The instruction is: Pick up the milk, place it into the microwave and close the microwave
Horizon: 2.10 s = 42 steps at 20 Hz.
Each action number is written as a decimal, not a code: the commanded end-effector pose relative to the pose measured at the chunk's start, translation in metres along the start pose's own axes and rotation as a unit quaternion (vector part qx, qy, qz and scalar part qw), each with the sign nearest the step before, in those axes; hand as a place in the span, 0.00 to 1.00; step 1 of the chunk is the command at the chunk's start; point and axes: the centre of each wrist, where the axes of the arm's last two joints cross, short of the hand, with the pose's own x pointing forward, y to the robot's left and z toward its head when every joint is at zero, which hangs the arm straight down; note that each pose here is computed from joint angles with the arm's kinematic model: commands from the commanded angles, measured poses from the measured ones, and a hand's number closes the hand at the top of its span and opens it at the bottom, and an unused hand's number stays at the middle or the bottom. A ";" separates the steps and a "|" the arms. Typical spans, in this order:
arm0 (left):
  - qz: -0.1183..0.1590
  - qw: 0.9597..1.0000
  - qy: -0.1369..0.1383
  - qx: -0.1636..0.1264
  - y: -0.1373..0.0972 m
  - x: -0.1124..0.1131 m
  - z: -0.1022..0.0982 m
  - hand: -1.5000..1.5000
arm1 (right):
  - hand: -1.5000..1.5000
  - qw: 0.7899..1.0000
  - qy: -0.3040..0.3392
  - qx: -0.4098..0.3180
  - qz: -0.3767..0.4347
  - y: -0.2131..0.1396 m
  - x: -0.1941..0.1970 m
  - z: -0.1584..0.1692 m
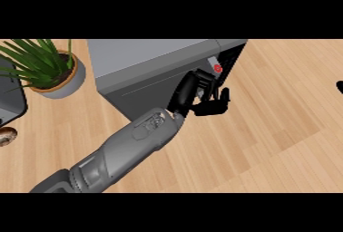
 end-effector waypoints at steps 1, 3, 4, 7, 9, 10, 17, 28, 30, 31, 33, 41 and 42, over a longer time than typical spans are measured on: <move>-0.011 0.999 -0.035 -0.014 -0.012 0.026 -0.020 1.00 | 0.00 1.000 0.004 0.005 0.009 -0.006 0.007 -0.004; -0.012 0.999 -0.041 -0.010 -0.013 0.026 -0.020 1.00 | 0.00 1.000 -0.002 0.008 0.017 -0.009 0.011 -0.008; -0.007 0.999 -0.044 -0.007 -0.013 0.030 -0.021 1.00 | 0.00 1.000 0.010 0.005 0.014 -0.010 0.009 -0.005; -0.004 0.999 -0.037 0.001 -0.012 0.024 -0.018 1.00 | 0.00 1.000 0.010 0.014 0.023 -0.014 0.016 -0.008; -0.006 0.999 -0.044 0.002 -0.013 0.027 -0.020 1.00 | 0.00 1.000 0.007 0.008 0.027 -0.018 0.019 -0.011; -0.009 0.999 -0.043 0.001 -0.014 0.024 -0.018 1.00 | 0.00 1.000 0.002 0.012 0.019 -0.017 0.019 -0.012; 0.002 0.999 -0.047 0.015 -0.015 0.028 -0.019 1.00 | 0.00 1.000 0.003 0.014 0.009 -0.023 0.023 -0.016; 0.014 0.988 0.011 0.154 0.004 0.009 -0.019 1.00 | 0.00 1.000 -0.004 0.008 0.001 -0.031 0.030 -0.020; 0.014 0.985 0.029 0.170 0.008 0.002 -0.018 1.00 | 0.00 1.000 -0.003 -0.001 0.008 -0.036 0.034 -0.018; 0.010 0.984 0.031 0.174 0.009 0.000 -0.018 1.00 | 0.00 1.000 -0.007 -0.003 0.007 -0.037 0.037 -0.018; 0.008 0.984 0.034 0.173 0.011 -0.002 -0.020 1.00 | 0.00 1.000 -0.006 -0.013 0.013 -0.040 0.039 -0.016; -0.017 0.987 0.050 0.151 0.040 -0.015 -0.018 1.00 | 0.00 0.999 -0.016 -0.022 0.039 -0.047 0.059 -0.016; -0.023 0.987 0.058 0.149 0.047 -0.023 -0.014 1.00 | 0.00 0.999 -0.020 -0.032 0.037 -0.048 0.059 -0.015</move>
